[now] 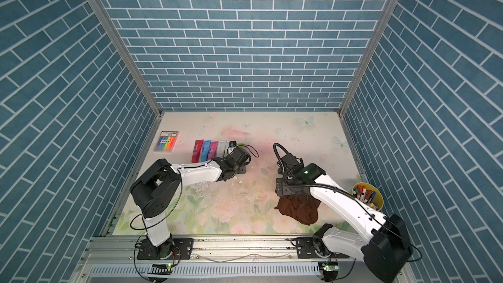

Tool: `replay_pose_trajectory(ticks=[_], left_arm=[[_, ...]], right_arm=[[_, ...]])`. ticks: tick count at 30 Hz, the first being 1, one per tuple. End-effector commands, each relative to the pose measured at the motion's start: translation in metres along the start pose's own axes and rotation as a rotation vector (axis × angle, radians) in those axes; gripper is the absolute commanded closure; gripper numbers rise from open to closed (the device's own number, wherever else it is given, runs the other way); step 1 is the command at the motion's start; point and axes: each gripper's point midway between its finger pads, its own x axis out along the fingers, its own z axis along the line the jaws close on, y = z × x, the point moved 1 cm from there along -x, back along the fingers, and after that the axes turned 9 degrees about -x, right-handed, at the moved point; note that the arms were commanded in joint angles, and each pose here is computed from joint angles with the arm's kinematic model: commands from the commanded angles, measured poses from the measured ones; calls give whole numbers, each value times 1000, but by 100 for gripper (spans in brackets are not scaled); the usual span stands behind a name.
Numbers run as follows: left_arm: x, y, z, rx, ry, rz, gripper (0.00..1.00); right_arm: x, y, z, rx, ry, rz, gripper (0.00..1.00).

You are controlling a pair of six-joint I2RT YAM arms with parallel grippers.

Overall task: Wipe the surface of the toothpaste tube
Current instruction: Place the cleaning item at the center of the board, then reset both arms

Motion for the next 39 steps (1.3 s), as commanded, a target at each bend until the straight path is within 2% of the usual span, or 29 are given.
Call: replay_pose_trajectory(ticks=[1,6,9,11,16,19,20,21,23,24,25,27,30,33,36,37,39], left_arm=[[4,-5,9,-15,-54,-16,100],[9,-9,20,-42,-70,-20,100],[7,-13,18,-54,-64,-30,95],[8,-15,16,-55,-60,-35,88],[12,-11,7,-44,-31,-10,63],[2,-14,-4,-27,6,-24,48],[-3,-17,-6,-23,10,-37,37],[-8,-21,-8,-21,17,-52,33],[-19,-29,-11,-18,33,-73,13],[-24,-32,-11,-16,35,-81,7],[-29,-35,-12,-10,38,-89,2],[-44,-46,-15,-1,54,-123,0],[-80,-73,-17,-14,107,-237,0],[-121,-110,-4,-19,148,-400,0],[-161,-142,40,-14,3,-641,1],[-167,-144,61,-1,-71,-705,0],[-175,-149,94,18,-132,-794,0]], right_arm=[[1,6,19,-49,-84,64,1],[-11,1,20,-37,-108,-3,1],[-11,2,20,-35,-113,4,2],[-10,4,20,-35,-113,8,2],[-16,3,16,-34,-101,-22,1],[-26,-4,8,-31,-70,-78,2],[-31,-9,6,-29,-62,-102,1],[-36,-13,5,-26,-61,-128,1],[-48,-22,5,-18,-82,-186,2],[-54,-26,6,-14,-96,-212,2],[-61,-32,5,-11,-106,-241,1],[-74,-42,0,-3,-95,-297,1],[-90,-60,-23,22,-1,-414,2],[-104,-81,-47,57,89,-520,2],[-114,-101,-71,54,233,-583,1],[-116,-106,-81,68,284,-595,1],[-114,-116,-96,89,336,-616,1]])
